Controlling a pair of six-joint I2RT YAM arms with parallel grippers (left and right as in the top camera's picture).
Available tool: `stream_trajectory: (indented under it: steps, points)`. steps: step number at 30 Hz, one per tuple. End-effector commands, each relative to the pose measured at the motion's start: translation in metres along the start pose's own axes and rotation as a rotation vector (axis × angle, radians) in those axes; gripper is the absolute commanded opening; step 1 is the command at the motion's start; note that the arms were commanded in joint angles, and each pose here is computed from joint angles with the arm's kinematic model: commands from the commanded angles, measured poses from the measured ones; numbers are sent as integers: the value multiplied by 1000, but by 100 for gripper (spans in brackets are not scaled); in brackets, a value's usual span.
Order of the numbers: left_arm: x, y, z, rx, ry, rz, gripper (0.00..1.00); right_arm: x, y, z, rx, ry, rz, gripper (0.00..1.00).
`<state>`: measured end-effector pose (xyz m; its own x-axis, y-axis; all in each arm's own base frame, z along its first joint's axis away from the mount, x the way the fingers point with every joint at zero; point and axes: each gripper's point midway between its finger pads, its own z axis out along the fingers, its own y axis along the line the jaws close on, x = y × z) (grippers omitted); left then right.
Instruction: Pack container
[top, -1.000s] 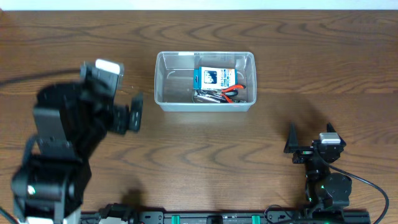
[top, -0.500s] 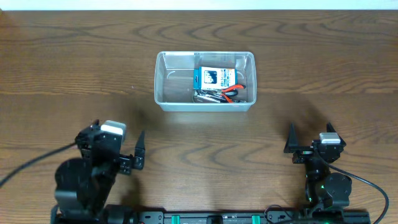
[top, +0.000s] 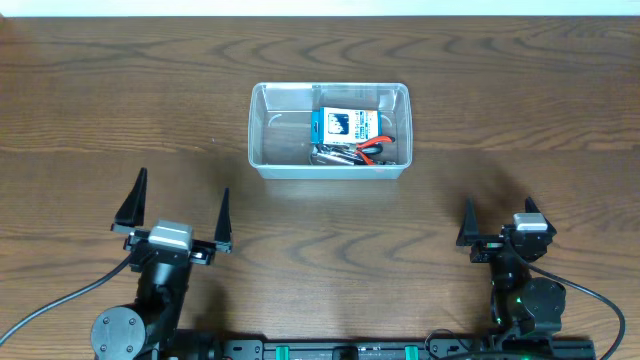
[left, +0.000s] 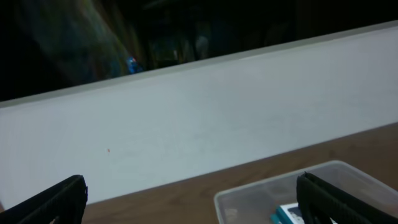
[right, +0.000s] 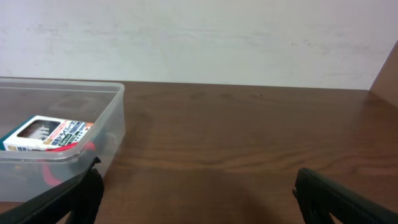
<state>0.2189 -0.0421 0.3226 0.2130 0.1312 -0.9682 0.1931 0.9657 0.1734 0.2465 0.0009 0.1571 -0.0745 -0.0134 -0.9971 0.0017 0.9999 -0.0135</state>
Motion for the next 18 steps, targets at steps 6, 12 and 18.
stream_trajectory:
  steps: [6, 12, 18]
  points:
    - [3, 5, -9, -41, -74, 32, 98, 0, 2, 0, -8, 0, -12, 99]
    - [12, 5, -15, -53, -98, 39, 98, 0, 2, 0, -8, 0, -12, 99]
    - [10, 6, -14, -62, -134, 47, 98, 0, 2, 0, -8, 0, -12, 99]
